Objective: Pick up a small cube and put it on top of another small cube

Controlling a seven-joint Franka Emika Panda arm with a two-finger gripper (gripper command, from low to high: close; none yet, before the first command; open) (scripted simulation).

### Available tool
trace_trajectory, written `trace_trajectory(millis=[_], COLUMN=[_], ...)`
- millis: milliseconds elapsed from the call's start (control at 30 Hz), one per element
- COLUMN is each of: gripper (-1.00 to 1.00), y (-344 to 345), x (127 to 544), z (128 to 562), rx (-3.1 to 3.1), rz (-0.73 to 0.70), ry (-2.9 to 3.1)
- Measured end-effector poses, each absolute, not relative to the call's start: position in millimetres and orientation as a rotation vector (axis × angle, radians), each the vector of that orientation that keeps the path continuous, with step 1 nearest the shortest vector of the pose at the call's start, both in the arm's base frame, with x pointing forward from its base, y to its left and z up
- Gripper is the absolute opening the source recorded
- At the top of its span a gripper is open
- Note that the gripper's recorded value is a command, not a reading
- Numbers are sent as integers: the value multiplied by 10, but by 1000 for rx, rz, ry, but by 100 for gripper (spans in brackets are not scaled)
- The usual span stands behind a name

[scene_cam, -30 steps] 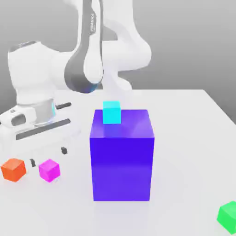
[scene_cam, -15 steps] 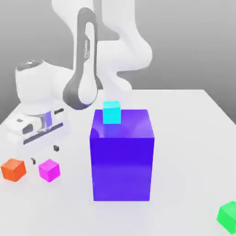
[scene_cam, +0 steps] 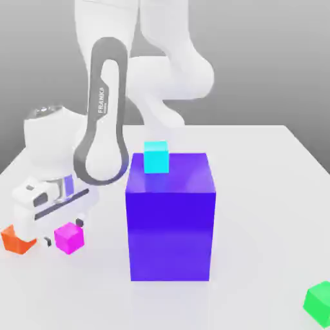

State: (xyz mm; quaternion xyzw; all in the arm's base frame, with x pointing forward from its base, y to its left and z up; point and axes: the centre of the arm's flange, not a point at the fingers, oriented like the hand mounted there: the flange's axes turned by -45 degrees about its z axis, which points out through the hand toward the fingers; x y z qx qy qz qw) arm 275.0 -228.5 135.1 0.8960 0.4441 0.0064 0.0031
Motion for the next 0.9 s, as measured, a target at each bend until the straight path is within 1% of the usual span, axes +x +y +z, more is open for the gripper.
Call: trace_trajectory(millis=[33,67,300,633,900], gripper=[0,-100,-100,-100,-100], y=[-2276,-2271,-2269,-2318,-2312], x=[2725,2709,2711,2853,2792], z=[1292,1258,1262,1732,1917], rx=[2810,2812,2813,2800,2804], rz=[11,5,8,60,39], ry=[1396,1397,1397,1382,1384])
